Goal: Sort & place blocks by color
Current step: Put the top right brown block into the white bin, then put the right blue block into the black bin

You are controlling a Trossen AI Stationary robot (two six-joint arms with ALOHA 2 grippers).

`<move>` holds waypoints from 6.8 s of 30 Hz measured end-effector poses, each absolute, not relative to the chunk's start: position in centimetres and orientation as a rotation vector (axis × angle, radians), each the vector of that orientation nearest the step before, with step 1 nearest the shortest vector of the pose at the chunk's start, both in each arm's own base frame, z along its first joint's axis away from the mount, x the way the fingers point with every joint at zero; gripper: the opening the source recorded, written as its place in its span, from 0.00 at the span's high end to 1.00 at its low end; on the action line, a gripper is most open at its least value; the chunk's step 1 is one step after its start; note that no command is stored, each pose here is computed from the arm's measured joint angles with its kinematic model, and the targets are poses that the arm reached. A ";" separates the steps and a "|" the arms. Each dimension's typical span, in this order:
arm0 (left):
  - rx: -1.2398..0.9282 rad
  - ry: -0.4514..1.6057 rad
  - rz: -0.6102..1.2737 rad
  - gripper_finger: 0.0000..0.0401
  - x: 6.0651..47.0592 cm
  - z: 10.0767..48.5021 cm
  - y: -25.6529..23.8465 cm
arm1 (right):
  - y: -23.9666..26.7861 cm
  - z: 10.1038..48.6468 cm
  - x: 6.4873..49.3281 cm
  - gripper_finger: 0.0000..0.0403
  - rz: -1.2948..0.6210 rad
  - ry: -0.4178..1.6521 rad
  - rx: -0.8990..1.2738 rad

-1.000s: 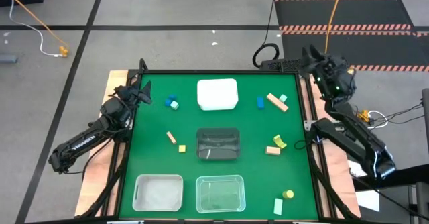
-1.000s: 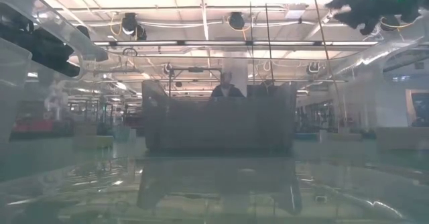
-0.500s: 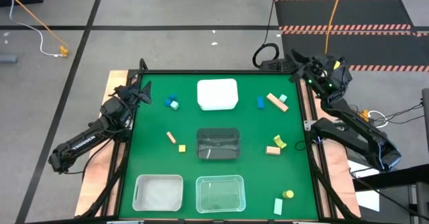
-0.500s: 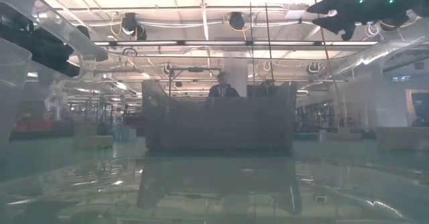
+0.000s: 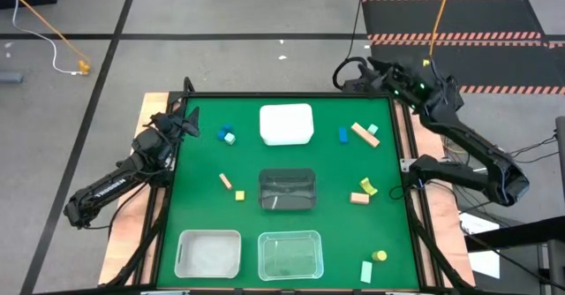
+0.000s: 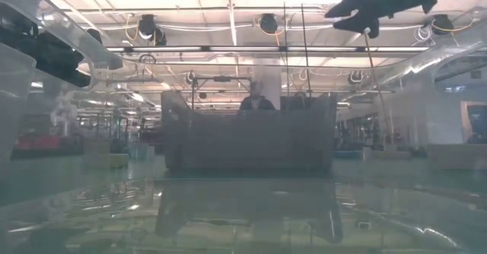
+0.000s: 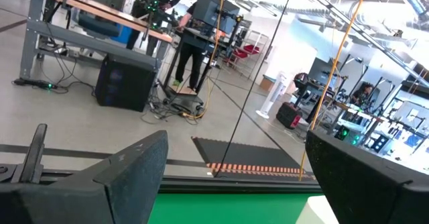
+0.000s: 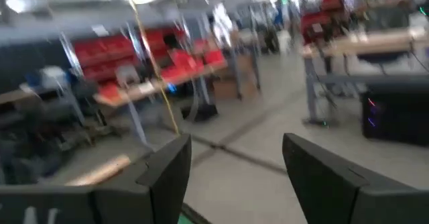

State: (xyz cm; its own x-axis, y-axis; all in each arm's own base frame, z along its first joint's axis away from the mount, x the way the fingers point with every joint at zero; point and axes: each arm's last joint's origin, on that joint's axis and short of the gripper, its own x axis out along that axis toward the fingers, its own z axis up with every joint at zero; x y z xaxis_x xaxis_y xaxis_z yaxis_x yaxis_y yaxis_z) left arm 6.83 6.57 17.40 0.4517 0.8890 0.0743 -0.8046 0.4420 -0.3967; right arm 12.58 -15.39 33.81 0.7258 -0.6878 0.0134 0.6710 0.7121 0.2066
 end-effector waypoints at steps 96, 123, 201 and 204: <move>-0.326 -0.291 1.069 0.12 6.8 17.4 6.6 | -16.8 16.1 16.3 0.72 -0.986 1.031 0.647; -0.326 -0.291 1.069 0.12 6.8 17.4 6.6 | -14.1 33.0 17.6 0.72 -0.510 -0.374 0.372; -0.326 -0.291 1.069 0.12 6.8 17.4 6.6 | -14.8 17.3 31.9 0.47 -0.626 0.095 0.513; -0.326 -0.291 1.069 0.12 6.8 17.4 6.6 | -15.0 17.5 31.7 0.41 -0.630 0.103 0.481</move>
State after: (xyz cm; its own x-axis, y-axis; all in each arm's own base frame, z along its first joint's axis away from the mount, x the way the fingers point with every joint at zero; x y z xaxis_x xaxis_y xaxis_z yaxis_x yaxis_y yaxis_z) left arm 6.83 6.57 17.41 0.4516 0.8891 0.0750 -0.8044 0.4420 -0.3969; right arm 31.68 -15.03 17.54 0.8070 -0.5414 -0.2357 0.5883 0.7024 0.4007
